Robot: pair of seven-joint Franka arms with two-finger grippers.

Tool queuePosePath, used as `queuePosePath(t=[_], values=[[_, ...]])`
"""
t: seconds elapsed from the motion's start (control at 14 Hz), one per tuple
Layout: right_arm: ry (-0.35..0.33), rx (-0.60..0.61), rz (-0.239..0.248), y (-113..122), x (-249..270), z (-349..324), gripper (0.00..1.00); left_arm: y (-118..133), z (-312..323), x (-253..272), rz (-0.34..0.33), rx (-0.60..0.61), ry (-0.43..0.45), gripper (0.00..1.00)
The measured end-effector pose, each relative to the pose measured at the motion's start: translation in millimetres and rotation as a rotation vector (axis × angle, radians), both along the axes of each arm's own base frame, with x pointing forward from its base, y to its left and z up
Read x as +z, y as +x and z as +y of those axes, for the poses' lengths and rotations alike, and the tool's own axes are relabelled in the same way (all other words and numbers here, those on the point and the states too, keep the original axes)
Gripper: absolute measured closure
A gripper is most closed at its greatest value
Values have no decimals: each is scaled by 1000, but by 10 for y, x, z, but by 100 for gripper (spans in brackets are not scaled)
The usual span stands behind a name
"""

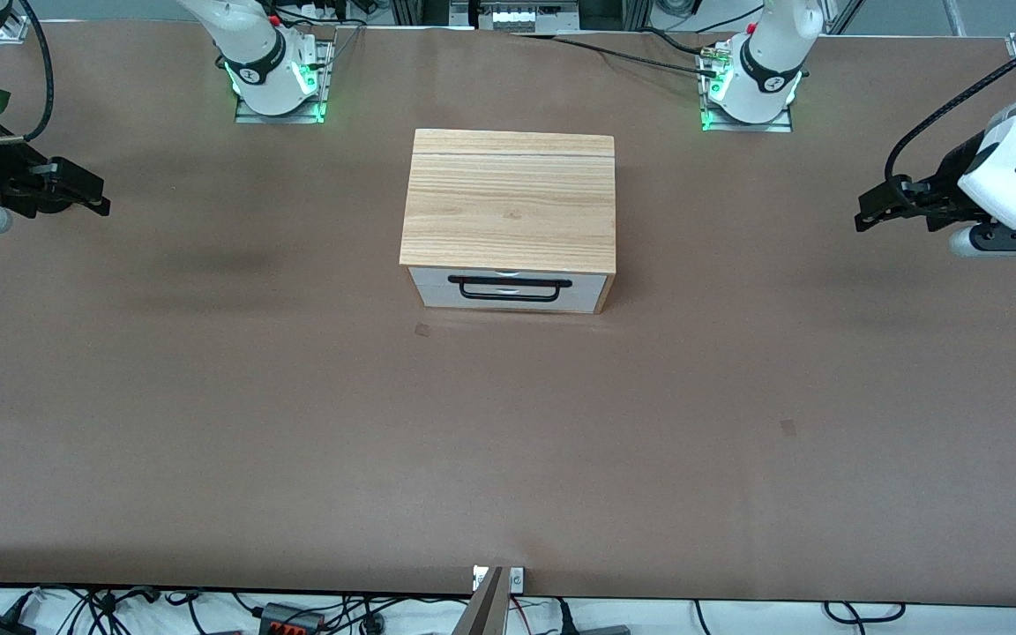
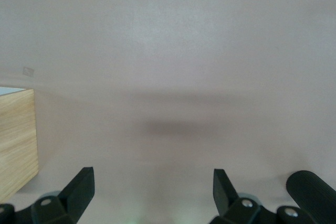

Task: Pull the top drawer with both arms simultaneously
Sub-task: 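Raise both grippers from rest toward the wooden box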

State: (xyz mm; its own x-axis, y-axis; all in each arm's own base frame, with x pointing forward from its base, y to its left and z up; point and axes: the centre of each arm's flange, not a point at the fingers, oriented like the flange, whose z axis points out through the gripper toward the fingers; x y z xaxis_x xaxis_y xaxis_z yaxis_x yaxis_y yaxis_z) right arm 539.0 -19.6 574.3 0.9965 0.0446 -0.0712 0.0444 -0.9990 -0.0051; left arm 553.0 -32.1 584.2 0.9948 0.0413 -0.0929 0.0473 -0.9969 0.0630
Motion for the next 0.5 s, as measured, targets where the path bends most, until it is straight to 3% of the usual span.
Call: queuePosePath(t=[0.5], values=[[1,2,18,-11,-26,11,0,58,-62,-20,0,-10,-2,0]])
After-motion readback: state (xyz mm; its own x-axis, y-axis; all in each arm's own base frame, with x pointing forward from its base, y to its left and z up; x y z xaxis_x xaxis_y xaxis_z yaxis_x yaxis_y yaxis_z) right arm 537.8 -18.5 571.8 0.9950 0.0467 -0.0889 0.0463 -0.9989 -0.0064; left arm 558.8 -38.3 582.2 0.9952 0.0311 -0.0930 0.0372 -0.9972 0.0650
